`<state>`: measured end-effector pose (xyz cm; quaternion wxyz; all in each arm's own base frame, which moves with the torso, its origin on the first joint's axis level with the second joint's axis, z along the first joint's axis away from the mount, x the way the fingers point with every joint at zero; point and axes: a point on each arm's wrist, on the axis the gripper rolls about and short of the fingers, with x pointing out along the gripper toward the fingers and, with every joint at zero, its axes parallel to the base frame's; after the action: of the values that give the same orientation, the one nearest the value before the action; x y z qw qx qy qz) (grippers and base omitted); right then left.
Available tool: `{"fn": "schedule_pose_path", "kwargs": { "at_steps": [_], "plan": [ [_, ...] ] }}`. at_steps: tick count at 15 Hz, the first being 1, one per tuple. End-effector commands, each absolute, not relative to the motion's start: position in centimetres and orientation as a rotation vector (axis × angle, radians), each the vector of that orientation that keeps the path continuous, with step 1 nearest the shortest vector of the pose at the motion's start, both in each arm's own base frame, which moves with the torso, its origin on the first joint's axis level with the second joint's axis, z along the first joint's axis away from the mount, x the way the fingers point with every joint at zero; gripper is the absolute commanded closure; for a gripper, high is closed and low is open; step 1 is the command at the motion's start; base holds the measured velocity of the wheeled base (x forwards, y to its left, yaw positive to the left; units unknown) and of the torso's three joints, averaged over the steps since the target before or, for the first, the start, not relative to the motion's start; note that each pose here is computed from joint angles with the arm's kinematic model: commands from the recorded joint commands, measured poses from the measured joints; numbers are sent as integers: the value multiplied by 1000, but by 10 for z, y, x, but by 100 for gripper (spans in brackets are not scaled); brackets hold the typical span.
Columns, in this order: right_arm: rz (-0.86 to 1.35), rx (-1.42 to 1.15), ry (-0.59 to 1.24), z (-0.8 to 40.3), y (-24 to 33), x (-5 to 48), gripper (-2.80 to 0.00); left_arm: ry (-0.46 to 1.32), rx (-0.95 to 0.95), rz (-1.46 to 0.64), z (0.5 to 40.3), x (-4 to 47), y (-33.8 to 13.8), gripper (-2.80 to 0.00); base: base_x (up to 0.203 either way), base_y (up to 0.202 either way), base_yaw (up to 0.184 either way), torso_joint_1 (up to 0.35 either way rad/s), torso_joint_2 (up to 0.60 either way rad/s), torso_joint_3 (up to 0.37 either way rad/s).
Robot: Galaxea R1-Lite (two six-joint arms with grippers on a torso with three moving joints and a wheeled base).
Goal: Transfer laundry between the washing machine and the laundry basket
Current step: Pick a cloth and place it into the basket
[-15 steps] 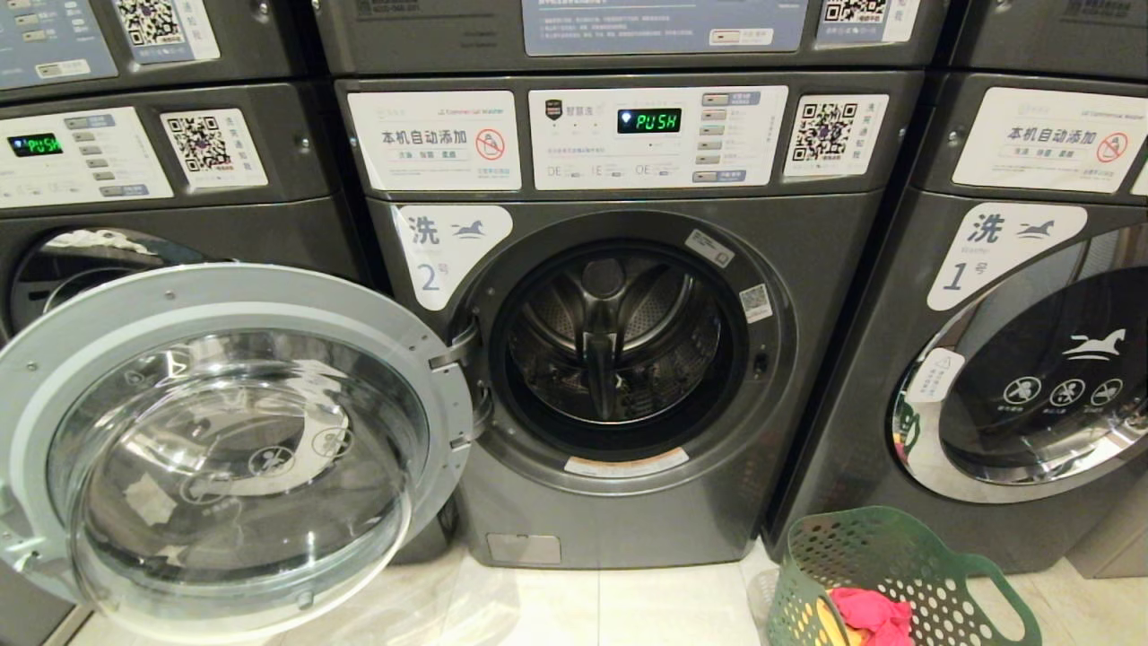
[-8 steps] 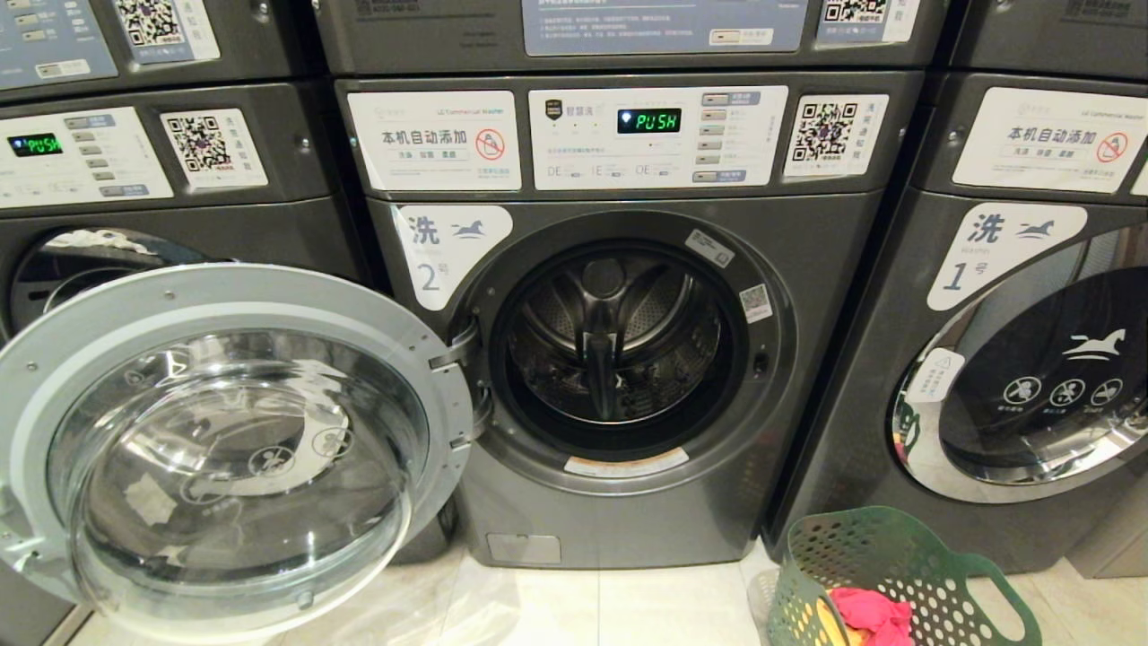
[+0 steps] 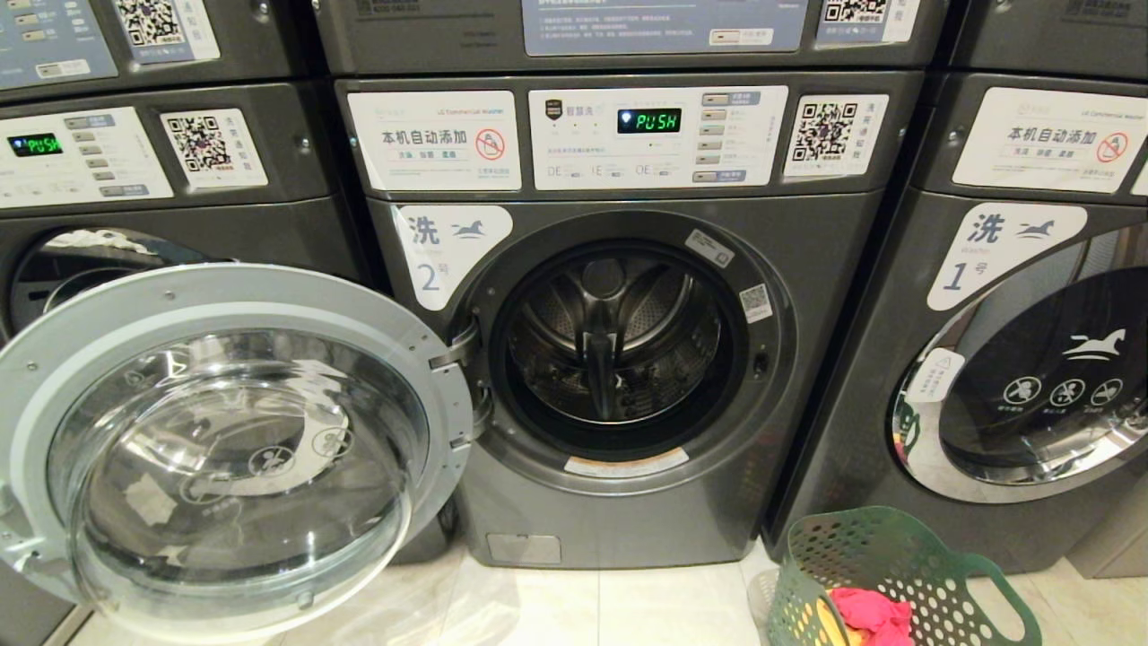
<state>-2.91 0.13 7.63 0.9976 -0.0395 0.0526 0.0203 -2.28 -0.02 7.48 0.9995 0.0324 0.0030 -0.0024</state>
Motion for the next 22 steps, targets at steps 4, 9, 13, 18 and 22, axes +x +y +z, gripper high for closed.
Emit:
{"fn": "schedule_pose_path", "kwargs": {
  "at_steps": [4,9,13,18,22],
  "plan": [
    [41,-80,107,76,1,-29,0,8,66,-5,75,-23,0,0,0,0,0,0,0,0],
    [41,-80,107,76,1,-29,0,6,67,-8,75,-23,0,0,0,0,0,1,2,-93],
    [41,-80,107,76,1,-29,0,6,71,-7,75,-23,0,0,0,0,0,4,4,-190],
    [41,-80,107,76,1,-29,0,6,67,-6,75,-23,0,0,0,0,0,1,3,-195],
    [41,-80,106,77,1,-29,0,6,67,-6,75,-23,0,0,0,0,0,1,5,-194]
  ]
}}
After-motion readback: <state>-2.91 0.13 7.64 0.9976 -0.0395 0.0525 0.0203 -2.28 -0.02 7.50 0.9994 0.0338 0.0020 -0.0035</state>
